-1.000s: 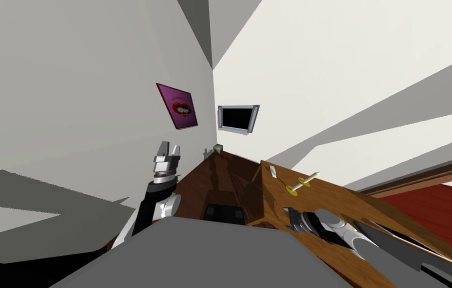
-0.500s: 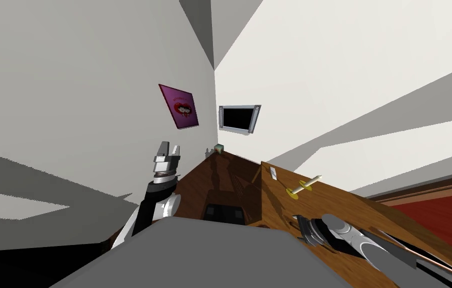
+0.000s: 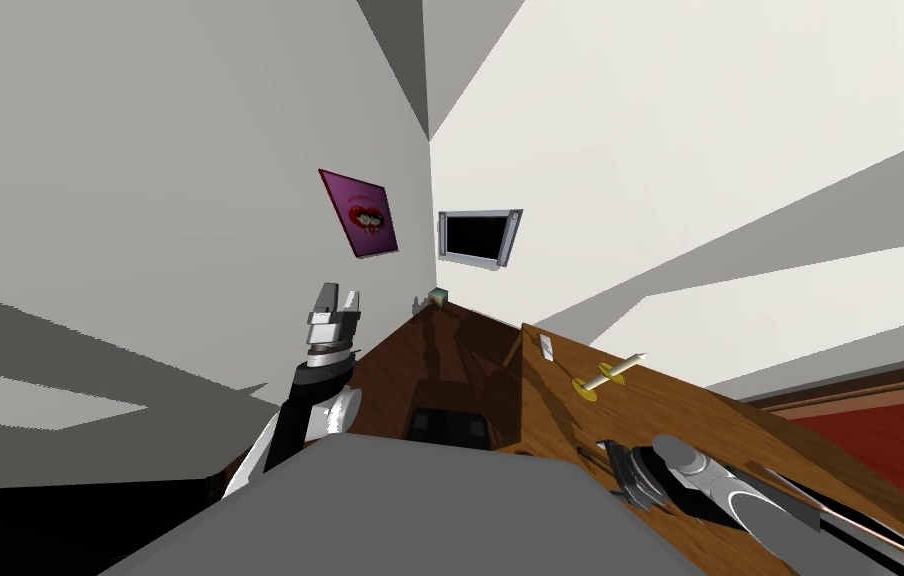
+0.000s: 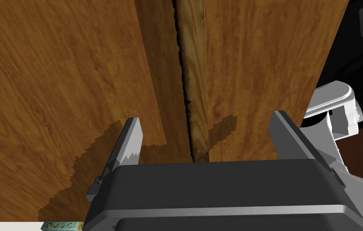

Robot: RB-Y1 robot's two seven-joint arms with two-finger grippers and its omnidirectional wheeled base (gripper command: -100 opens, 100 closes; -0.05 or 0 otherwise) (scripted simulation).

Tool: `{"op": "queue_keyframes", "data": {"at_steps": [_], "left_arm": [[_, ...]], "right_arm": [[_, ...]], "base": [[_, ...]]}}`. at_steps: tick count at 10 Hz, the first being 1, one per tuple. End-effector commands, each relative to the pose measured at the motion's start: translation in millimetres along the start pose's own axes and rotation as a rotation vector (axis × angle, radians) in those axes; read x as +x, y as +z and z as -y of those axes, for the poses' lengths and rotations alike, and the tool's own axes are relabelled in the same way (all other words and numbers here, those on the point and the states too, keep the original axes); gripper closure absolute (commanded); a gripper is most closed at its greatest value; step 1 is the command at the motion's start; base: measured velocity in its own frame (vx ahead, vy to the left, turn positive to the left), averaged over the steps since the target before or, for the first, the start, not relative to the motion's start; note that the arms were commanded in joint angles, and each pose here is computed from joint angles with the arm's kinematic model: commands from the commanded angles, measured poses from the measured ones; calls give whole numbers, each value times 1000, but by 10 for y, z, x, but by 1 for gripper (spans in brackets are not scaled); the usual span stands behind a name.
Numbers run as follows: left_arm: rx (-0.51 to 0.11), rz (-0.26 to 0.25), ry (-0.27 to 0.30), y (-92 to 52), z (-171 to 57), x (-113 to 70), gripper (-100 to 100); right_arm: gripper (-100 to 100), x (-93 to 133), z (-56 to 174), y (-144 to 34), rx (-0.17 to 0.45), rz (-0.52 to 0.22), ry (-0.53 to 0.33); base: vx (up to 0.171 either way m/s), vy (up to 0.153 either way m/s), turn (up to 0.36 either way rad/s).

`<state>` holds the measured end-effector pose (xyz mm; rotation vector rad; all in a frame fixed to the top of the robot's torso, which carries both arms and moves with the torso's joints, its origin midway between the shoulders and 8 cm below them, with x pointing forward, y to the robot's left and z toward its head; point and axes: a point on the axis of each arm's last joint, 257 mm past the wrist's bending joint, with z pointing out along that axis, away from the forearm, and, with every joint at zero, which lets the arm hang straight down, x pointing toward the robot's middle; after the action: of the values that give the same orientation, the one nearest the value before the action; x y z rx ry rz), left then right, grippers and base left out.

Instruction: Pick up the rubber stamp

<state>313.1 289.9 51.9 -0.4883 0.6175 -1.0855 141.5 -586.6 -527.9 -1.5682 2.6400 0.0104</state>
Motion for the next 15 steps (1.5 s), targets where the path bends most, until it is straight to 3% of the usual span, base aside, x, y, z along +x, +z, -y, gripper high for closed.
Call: {"op": "queue_keyframes", "data": {"at_steps": [1,2,4,5,6,7,9,10,11,15], "left_arm": [[0,0,0,0,0,0,0],[0,0,0,0,0,0,0],[0,0,0,0,0,0,0],[0,0,0,0,0,0,0],[0,0,0,0,0,0,0],[0,0,0,0,0,0,0],[0,0,0,0,0,0,0],[0,0,0,0,0,0,0],[0,0,0,0,0,0,0],[0,0,0,0,0,0,0]], "right_arm": [[-100,233,-92,-11,-14,-62,-18],[-100,56,-57,28,-12,-30,-44],[-100,217,-89,-7,-14,-59,-20],[-100,146,-54,6,-11,-47,-27],[0,159,-58,3,-13,-49,-28],[-100,117,-164,127,-12,-49,-21],[-100,84,-252,223,-11,-49,-15],[-100,102,-231,191,-13,-49,-17],[100,103,-233,196,-11,-49,-16],[100,104,-233,195,-11,-49,-15]], "base": [[13,-52,76],[10,-85,44],[-2,-28,10],[0,0,0],[0,0,0],[-14,-8,47],[-13,-8,44],[0,0,0],[0,0,0],[0,0,0]]}}
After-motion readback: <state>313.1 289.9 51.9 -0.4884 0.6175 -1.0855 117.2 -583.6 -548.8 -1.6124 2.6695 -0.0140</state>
